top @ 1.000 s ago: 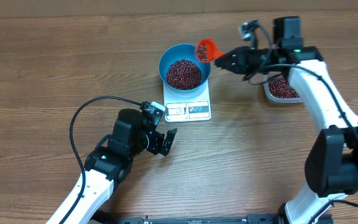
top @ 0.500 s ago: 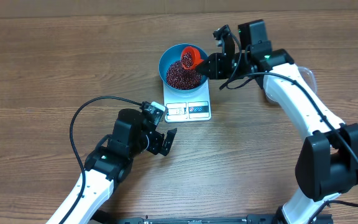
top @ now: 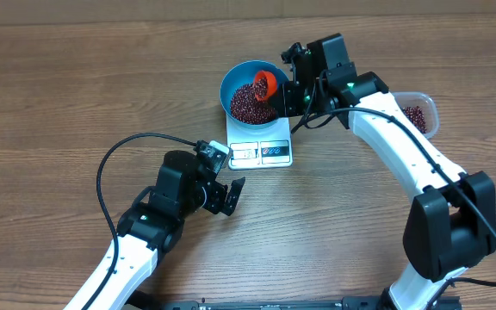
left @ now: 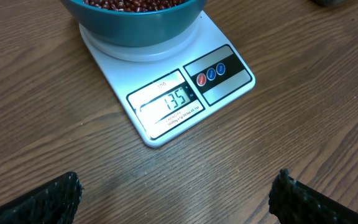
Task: Scoop item into bowl and weigh 150g on scale
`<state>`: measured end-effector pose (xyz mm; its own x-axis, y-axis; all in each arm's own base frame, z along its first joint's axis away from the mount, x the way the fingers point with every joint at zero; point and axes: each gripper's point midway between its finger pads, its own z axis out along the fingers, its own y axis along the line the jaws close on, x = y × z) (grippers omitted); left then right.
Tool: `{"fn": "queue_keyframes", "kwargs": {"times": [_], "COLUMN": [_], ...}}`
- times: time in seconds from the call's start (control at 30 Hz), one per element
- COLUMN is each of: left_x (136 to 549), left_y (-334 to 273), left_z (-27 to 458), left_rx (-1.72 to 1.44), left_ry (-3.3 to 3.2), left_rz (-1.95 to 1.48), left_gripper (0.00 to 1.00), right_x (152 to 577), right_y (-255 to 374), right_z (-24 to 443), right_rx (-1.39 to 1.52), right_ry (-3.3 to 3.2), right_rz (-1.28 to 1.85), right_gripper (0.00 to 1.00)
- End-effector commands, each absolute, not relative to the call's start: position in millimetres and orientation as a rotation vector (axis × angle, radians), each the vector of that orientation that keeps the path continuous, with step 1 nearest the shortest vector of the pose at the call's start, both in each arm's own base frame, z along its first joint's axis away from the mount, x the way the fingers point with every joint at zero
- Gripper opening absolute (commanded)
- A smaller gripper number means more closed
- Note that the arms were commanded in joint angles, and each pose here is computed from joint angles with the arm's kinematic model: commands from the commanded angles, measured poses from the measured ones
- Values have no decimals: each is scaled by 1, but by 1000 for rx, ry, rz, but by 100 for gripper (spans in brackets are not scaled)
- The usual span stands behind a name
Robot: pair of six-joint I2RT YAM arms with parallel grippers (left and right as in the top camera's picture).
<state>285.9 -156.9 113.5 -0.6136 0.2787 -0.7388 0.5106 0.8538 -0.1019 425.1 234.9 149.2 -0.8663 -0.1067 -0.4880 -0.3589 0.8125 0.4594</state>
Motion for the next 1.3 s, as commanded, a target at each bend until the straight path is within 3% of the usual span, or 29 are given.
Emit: {"fn": "queue_keyframes", "kwargs": {"times": [0.0,0.67,1.27], "left_x": [286,285,285], "left_y": [-161,-161,-161], "left_z": [115,115,115], "left_rx": [572,572,572], "left_ry": [2259,2259,2259], "left_rz": [-412,-411,-411], "left_gripper": [100,100,100], "right_x": [436,430,427], "right_y": [234,239,246], "right_z": [186,187,186], "right_rx": [-382,-494,-561], "right_ry": [2455,2447,2427], "right_rz": [648,390,341], "right_gripper": [4,4,4]}}
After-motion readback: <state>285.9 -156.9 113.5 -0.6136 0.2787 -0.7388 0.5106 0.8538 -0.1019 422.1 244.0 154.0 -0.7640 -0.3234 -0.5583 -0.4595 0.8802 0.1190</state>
